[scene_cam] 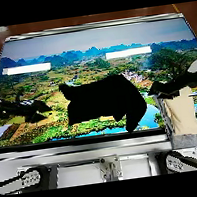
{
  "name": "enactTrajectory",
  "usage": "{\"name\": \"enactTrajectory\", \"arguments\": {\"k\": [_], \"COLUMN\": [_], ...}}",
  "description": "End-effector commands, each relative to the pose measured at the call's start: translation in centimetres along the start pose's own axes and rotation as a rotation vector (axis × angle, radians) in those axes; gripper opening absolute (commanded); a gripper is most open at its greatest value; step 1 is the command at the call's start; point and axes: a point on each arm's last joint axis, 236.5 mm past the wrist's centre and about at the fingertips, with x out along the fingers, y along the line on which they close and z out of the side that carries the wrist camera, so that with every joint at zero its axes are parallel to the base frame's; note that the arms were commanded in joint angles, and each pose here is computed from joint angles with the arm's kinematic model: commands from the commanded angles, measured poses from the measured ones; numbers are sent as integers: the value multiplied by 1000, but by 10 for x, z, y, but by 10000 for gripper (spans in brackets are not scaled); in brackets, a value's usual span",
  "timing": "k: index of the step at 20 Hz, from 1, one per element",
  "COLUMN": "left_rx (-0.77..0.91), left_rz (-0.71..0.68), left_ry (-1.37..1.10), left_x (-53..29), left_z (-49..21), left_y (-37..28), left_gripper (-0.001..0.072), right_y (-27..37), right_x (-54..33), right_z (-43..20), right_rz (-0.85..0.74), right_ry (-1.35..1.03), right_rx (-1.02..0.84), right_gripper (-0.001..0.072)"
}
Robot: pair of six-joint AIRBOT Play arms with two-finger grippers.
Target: Fold the shirts.
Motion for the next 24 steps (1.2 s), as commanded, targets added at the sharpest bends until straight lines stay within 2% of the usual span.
{"name": "enactTrajectory", "arguments": {"k": [1,7,11,16,21,22,23,24], "left_rx": [-30,-33,-10,-8,-73,-75,-72,-59], "left_rz": [-54,-50,-127,-99,-143,-145,-147,-151], "left_ry": [52,16,-11,30,-66,-69,-65,-60], "left_x": [44,84,100,123,130,130,130,130], "left_z": [-36,-34,-26,-34,-12,-11,-12,-14], "left_y": [10,4,-18,-17,-31,-32,-32,-33], "left_gripper": [716,714,697,690,299,149,55,45], "right_y": [12,10,10,11,12,12,12,12], "right_x": [26,34,34,34,33,33,33,33], "right_z": [-34,-37,-37,-38,-41,-41,-41,-42], "right_rz": [145,154,155,155,161,161,162,161], "right_ry": [79,76,76,79,93,95,95,96], "right_rx": [91,102,102,102,102,102,101,101], "right_gripper": [641,641,641,641,641,641,641,641]}}
